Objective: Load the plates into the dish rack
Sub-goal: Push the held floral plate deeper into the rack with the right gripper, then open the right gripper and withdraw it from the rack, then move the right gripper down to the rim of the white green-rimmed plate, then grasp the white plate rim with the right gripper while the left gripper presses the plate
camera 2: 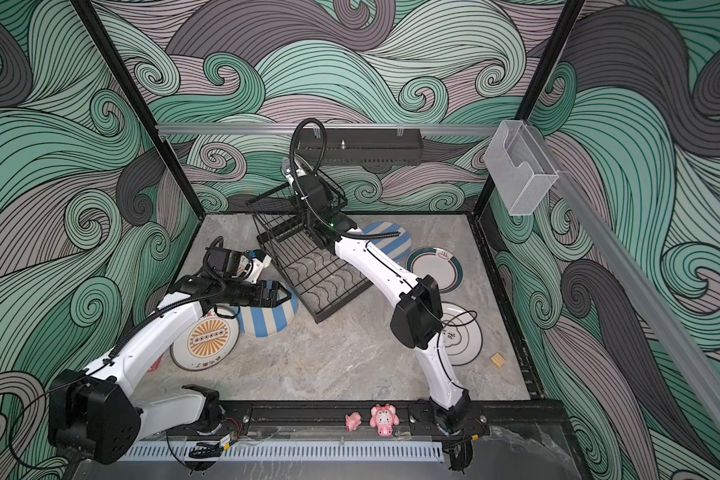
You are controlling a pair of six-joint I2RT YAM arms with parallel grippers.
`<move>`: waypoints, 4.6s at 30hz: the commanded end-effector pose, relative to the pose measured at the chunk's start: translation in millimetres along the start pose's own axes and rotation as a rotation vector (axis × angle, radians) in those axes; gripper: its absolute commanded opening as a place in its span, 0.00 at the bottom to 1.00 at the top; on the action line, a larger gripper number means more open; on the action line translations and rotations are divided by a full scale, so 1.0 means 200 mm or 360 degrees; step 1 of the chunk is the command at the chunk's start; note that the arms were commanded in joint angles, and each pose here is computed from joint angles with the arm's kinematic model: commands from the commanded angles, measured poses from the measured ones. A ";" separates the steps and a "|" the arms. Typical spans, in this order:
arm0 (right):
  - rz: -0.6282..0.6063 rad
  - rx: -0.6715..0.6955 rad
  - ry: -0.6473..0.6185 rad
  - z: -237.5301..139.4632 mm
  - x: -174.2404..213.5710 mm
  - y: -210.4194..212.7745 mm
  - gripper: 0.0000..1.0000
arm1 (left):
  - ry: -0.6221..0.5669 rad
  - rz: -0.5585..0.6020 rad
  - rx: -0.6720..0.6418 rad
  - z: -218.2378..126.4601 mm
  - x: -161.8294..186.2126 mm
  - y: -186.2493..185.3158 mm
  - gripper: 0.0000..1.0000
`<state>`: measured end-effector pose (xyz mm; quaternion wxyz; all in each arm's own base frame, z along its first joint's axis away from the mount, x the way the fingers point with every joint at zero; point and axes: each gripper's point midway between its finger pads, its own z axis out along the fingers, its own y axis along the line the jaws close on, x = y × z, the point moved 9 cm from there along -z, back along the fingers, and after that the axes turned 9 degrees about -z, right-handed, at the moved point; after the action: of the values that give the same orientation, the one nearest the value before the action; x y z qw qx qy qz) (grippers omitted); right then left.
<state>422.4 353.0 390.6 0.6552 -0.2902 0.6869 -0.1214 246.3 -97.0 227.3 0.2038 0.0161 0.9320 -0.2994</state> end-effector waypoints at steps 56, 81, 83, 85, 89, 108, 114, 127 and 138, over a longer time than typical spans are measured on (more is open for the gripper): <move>0.0138 -0.0165 0.0086 -0.45 -0.15 -0.33 0.73 | -0.0102 0.0023 -0.0035 -0.10 -0.03 -0.03 0.99; 0.0583 -0.0221 0.1049 -1.36 1.20 -0.34 0.81 | -0.0304 -0.0117 0.0092 -0.15 0.04 -0.05 0.99; 0.0624 -0.0159 0.1126 -1.39 1.29 -0.34 0.83 | -0.0301 -0.0137 0.0120 -0.14 0.05 -0.05 0.99; 0.0682 -0.0070 0.1204 -1.42 1.37 -0.33 0.87 | -0.0280 -0.0160 0.0139 -0.14 0.07 -0.05 0.99; 0.0807 -0.0046 0.1317 -1.44 1.48 -0.29 0.91 | -0.0245 -0.0215 0.0140 -0.10 0.12 -0.03 0.98; 0.1019 -0.0139 0.1597 -1.34 1.77 -0.21 0.94 | -0.0229 -0.0295 0.0160 0.04 0.23 0.05 0.99; 0.1131 -0.0180 0.1645 -1.28 1.81 -0.26 0.95 | -0.0217 -0.0290 0.0177 0.05 0.28 0.05 0.99; 0.1232 -0.0375 0.1818 -1.19 1.88 -0.17 0.96 | -0.0201 -0.0301 0.0151 0.07 0.30 0.07 0.99; 0.1321 -0.0580 0.1770 -1.15 1.86 -0.10 0.96 | -0.0199 -0.0298 0.0139 0.08 0.28 0.07 0.99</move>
<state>212.7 72.5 114.8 0.1371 0.0075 0.9863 0.0911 201.1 -98.9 180.4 0.2209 -0.0837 0.9037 -0.3570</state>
